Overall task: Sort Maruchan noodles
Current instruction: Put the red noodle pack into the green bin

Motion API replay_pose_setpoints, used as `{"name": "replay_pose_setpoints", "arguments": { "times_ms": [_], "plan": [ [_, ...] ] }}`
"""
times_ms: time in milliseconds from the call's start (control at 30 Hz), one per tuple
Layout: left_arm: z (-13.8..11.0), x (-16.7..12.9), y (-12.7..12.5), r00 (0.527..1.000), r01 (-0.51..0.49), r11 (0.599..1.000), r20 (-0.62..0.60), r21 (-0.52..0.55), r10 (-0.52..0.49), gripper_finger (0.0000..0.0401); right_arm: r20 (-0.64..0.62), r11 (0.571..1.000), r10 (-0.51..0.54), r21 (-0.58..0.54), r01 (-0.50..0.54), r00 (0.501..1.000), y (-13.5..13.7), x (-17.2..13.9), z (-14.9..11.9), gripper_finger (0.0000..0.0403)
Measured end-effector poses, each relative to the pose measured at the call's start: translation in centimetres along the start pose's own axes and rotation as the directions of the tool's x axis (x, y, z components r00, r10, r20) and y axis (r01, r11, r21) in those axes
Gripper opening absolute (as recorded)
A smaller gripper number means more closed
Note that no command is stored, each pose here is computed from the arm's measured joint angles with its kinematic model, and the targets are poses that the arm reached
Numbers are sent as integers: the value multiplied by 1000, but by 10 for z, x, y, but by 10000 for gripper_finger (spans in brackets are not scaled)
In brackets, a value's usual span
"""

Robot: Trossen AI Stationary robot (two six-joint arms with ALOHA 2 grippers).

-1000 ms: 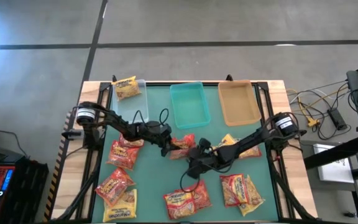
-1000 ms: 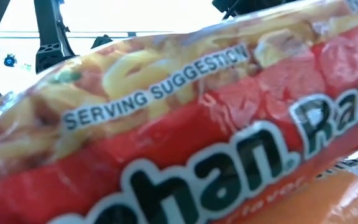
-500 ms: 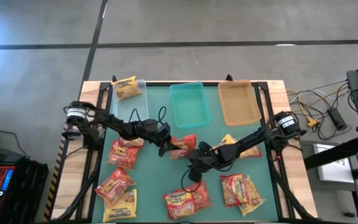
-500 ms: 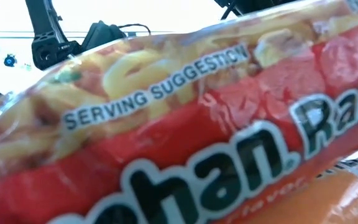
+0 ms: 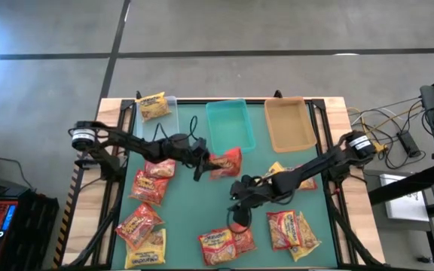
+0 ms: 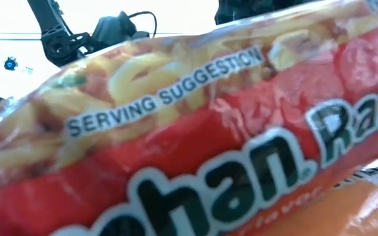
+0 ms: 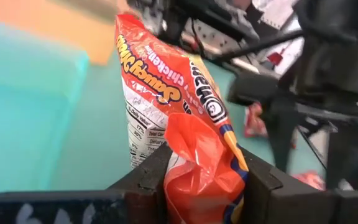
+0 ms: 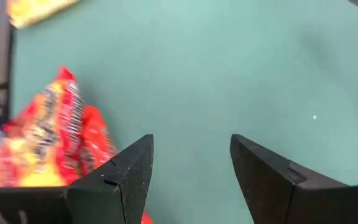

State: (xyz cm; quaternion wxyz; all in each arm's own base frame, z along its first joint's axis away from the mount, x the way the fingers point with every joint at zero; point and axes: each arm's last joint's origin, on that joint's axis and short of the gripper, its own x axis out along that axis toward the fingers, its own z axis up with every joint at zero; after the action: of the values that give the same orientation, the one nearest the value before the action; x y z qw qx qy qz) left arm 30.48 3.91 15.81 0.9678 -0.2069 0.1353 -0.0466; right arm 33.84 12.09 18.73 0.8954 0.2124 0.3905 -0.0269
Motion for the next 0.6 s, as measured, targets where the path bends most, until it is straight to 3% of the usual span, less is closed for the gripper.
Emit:
{"name": "replay_pose_setpoints", "arguments": {
  "times_ms": [300, 433, 600],
  "plan": [
    [54, -4, 41, 985, -152, 978, 105, 146, 137, 103, 63, 1000, -6, 8, 5, 998, 2, -17, 9, 203],
    [75, -13, 71, 948, -310, 933, 133, 184, 289, 103, 70, 1000, -17, -15, 18, 997, 2, -19, 10, 203],
    [84, -28, 104, 909, -413, 878, 169, 240, 382, 103, 43, 995, -77, -53, 79, 996, -2, -19, 6, 203]
  ]
}}
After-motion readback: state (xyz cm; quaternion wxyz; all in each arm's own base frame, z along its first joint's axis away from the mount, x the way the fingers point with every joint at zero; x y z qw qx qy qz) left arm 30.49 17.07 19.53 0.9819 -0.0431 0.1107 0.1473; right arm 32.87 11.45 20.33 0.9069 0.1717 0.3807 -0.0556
